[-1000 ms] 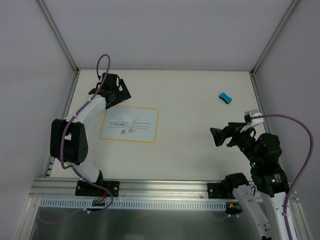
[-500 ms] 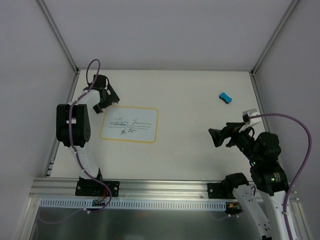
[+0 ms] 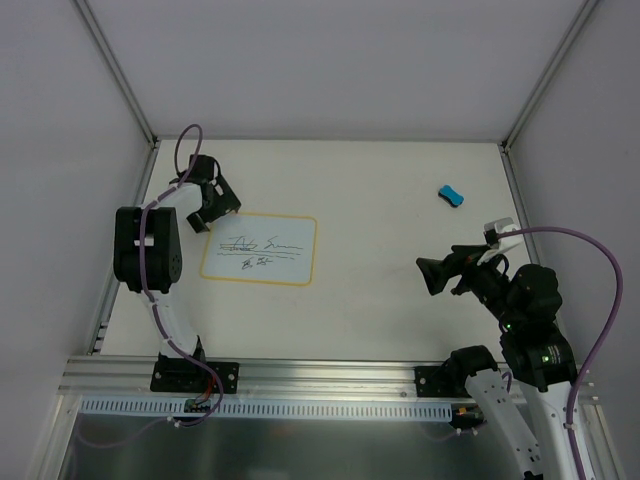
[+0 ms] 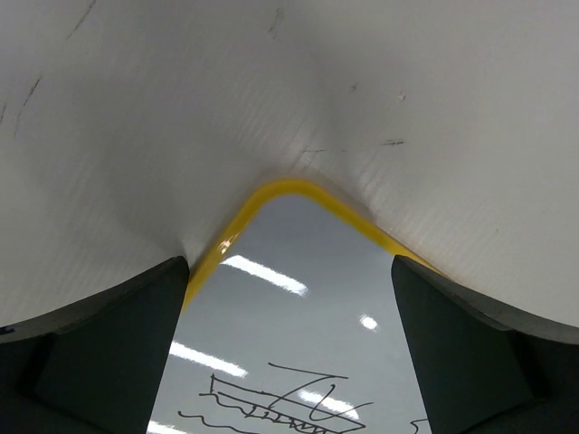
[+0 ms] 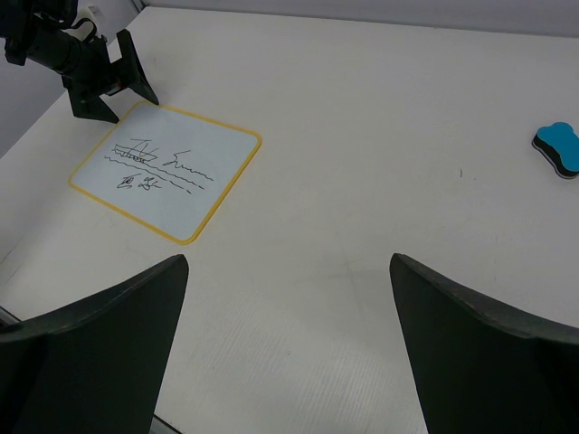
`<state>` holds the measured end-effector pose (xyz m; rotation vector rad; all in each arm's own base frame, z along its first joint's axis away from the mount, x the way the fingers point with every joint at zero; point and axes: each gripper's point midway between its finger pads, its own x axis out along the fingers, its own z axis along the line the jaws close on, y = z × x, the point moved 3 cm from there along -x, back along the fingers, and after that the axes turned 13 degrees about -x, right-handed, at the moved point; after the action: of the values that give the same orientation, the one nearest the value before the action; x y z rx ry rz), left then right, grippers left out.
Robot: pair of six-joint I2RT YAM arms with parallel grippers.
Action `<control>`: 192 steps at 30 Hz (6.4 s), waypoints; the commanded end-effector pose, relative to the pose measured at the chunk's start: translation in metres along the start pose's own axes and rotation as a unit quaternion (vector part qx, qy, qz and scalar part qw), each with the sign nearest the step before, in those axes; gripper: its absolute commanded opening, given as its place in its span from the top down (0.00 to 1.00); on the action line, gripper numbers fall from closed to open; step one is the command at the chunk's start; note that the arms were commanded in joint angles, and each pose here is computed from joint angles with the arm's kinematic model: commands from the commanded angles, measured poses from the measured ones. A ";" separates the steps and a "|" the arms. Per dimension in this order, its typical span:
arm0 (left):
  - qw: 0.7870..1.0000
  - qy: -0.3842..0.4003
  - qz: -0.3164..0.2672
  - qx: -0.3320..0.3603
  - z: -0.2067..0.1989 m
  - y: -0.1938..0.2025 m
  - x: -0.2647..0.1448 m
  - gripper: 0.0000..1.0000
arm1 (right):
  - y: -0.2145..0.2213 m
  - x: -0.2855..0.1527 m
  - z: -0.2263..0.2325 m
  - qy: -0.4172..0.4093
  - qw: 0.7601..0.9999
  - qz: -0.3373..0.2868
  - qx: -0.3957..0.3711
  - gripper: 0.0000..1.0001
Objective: Erase the whiteboard
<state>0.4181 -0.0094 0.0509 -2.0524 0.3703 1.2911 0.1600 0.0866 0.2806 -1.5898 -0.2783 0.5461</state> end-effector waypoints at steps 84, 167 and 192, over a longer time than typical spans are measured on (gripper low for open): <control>0.957 0.181 0.037 0.222 0.006 0.116 -0.182 0.01 | 0.105 0.247 -0.251 0.132 0.937 0.322 0.028 0.10; 0.955 0.146 0.024 0.258 0.025 0.112 -0.167 0.01 | 0.152 0.280 -0.267 0.115 0.907 0.405 0.003 0.41; 0.969 0.116 0.041 0.214 0.031 0.113 -0.157 0.01 | 0.110 0.285 -0.203 0.109 0.913 0.387 -0.072 0.87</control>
<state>0.2639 -0.0925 0.1396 -1.7971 0.7878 0.8520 0.4923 0.0120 0.0658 -1.7721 0.6298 1.0618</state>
